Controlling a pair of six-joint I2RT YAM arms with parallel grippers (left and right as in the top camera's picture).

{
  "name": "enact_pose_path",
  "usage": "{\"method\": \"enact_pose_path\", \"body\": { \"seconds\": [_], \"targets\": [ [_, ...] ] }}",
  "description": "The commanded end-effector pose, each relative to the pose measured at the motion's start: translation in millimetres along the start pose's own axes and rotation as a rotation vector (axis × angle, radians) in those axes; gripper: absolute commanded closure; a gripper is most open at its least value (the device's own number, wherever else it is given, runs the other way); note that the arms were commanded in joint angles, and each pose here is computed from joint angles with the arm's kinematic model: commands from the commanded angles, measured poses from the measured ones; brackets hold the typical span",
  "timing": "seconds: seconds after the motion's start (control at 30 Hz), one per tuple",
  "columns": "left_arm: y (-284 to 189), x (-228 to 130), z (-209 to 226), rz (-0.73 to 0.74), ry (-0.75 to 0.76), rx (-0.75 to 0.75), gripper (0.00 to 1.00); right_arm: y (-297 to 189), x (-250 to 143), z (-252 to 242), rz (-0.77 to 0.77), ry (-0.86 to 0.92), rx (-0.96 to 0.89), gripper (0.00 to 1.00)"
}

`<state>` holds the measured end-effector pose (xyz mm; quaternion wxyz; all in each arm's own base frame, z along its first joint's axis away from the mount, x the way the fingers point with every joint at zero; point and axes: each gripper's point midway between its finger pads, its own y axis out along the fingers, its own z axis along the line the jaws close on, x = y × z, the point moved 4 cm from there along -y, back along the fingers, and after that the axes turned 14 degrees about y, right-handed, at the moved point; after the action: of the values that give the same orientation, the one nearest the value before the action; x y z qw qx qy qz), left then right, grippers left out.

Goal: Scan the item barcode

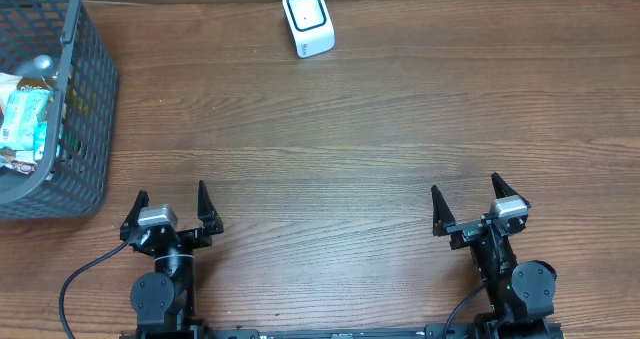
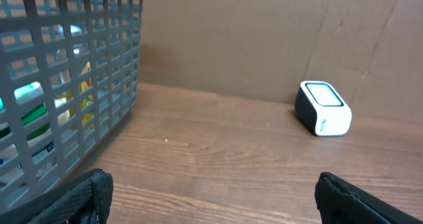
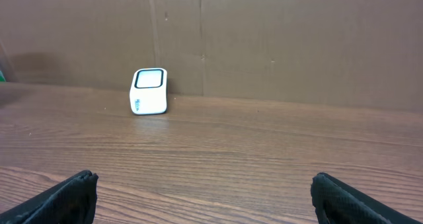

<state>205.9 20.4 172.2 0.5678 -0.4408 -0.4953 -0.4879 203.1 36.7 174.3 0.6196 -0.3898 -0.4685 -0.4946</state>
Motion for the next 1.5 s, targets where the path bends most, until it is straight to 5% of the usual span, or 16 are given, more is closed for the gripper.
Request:
{"method": "enact_pose_path", "body": {
  "seconds": [0.0,0.13,0.4,0.67,0.97,1.47],
  "targets": [
    [0,3,2,-0.021,-0.012,0.014,0.00,0,-2,-3,-0.003,-0.005,-0.012,0.00],
    [-3,21,-3,-0.062,-0.014,-0.043,0.00,0,-2,-3,-0.003,-0.005,-0.012,0.00],
    [-34,114,7,-0.114,-0.017,-0.064,0.01,0,-2,-3,-0.004,-0.005,-0.012,0.00],
    [-6,186,-8,0.127,-0.013,-0.250,0.00,0,-2,-3,-0.003,-0.005,-0.012,0.00],
    [55,193,-41,0.376,-0.066,-0.491,0.00,0,-2,-3,-0.004,-0.005,-0.012,0.00],
    [89,171,-47,0.463,-0.146,-0.480,0.01,0,-2,-3,-0.003,-0.005,-0.012,0.00]
  ]
}}
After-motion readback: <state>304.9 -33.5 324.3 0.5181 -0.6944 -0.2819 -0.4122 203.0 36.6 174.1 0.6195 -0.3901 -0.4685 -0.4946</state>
